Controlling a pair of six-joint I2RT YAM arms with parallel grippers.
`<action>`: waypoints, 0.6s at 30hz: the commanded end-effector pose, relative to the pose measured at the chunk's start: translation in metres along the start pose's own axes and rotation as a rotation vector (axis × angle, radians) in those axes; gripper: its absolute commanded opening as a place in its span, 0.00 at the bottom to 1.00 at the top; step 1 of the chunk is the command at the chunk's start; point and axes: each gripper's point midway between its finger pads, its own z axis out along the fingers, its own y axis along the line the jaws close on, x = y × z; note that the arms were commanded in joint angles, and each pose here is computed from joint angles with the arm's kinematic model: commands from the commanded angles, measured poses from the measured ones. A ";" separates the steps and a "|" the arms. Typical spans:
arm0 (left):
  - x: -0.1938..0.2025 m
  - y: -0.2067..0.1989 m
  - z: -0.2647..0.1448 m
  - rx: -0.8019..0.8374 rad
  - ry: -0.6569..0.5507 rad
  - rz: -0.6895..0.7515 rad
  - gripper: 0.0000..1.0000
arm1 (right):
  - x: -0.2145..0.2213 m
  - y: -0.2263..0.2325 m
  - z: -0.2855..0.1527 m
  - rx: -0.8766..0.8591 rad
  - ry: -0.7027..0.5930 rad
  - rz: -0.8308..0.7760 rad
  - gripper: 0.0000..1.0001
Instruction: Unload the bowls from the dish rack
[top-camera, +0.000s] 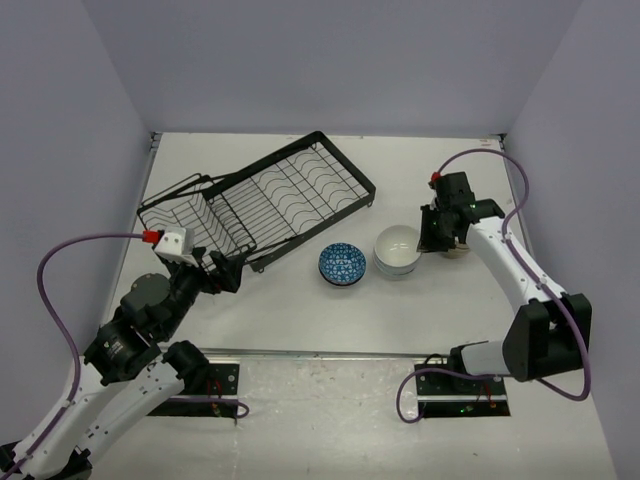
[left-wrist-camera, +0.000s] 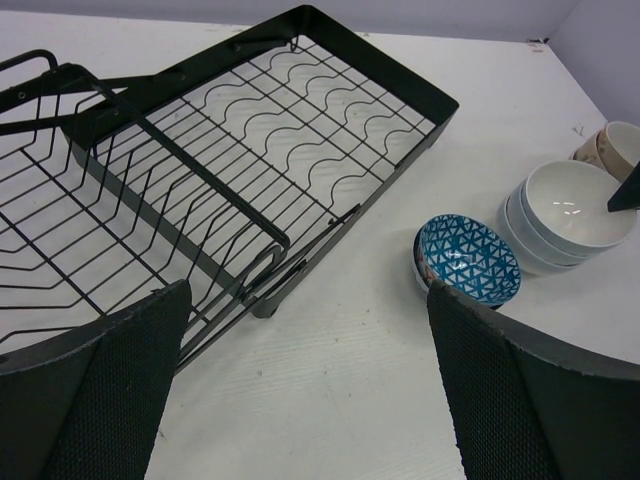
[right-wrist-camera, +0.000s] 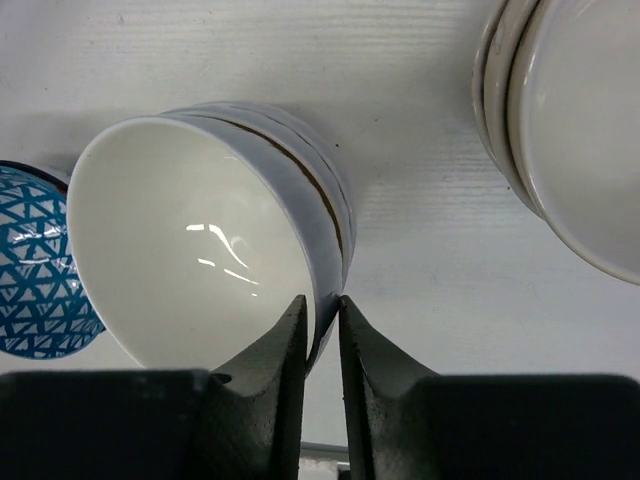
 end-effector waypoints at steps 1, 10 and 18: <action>-0.005 -0.004 0.004 0.017 -0.026 0.010 1.00 | -0.003 -0.005 -0.011 0.028 -0.032 0.007 0.17; -0.005 -0.005 0.004 0.021 -0.025 0.012 1.00 | 0.007 -0.007 0.002 0.036 0.010 0.016 0.09; -0.010 0.005 0.004 -0.028 -0.044 0.002 1.00 | 0.006 -0.004 0.006 0.016 0.012 0.018 0.09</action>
